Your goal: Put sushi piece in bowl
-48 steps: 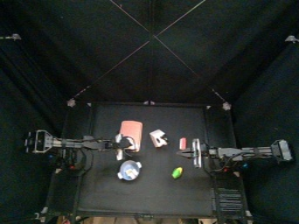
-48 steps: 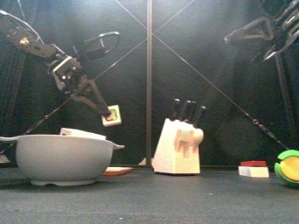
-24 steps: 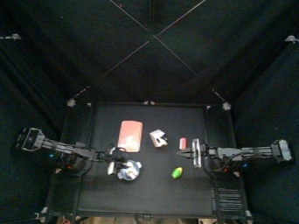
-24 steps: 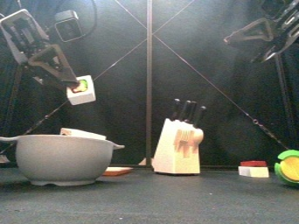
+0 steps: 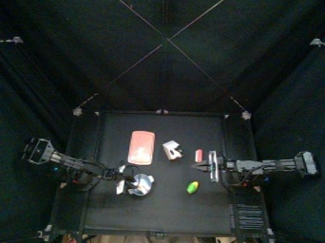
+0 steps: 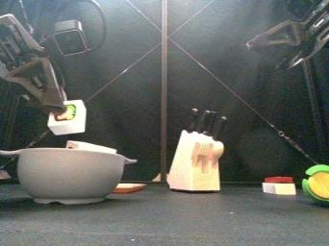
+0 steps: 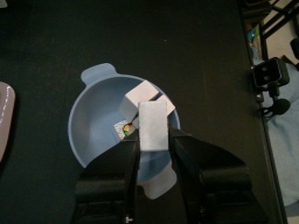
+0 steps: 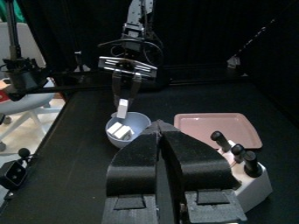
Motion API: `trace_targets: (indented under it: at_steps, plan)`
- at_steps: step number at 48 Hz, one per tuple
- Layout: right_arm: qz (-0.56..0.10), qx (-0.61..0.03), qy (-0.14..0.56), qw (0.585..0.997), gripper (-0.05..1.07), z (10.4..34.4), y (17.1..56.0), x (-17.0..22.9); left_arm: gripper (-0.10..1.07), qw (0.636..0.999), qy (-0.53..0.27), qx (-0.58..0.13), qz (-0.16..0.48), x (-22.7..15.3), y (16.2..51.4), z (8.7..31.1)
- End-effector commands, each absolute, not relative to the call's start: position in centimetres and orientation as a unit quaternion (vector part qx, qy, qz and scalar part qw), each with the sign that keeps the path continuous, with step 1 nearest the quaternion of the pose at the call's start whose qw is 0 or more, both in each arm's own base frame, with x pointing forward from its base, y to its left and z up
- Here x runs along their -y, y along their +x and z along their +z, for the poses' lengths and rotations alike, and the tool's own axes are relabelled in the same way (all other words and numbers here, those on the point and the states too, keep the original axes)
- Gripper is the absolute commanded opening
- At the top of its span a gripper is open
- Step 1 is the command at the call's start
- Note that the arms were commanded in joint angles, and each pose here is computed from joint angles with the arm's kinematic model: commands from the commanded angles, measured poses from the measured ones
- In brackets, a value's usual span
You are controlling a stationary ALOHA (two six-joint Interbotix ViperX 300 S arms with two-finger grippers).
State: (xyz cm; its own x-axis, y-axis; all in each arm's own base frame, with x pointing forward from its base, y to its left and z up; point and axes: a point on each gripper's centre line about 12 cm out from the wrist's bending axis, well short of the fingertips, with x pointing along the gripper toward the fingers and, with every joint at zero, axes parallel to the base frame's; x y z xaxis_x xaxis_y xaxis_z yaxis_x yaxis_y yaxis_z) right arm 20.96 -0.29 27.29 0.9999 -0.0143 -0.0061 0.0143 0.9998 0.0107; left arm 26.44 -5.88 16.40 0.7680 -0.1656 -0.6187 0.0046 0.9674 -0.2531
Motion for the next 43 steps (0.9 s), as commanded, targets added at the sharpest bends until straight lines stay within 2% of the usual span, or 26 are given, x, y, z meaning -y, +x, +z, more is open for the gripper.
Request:
trace_targets:
  at_steps: [1, 12, 43]
  plan:
    - [-0.006, 0.004, 0.005, 1.000, 0.01, 27.83, 21.20, 0.27, 0.74, 0.935, -0.123, -0.329, -0.045, 5.93, 26.77, 16.82]
    - [-0.006, 0.004, 0.005, 1.000, 0.01, 27.83, 21.20, 0.27, 0.90, 0.936, -0.130, -0.326, -0.042, 5.92, 26.86, 16.92]
    - [-0.006, 0.004, 0.008, 1.000, 0.01, 27.83, 21.20, 0.25, 0.91, 0.943, -0.128, -0.305, -0.042, 5.81, 27.18, 17.58]
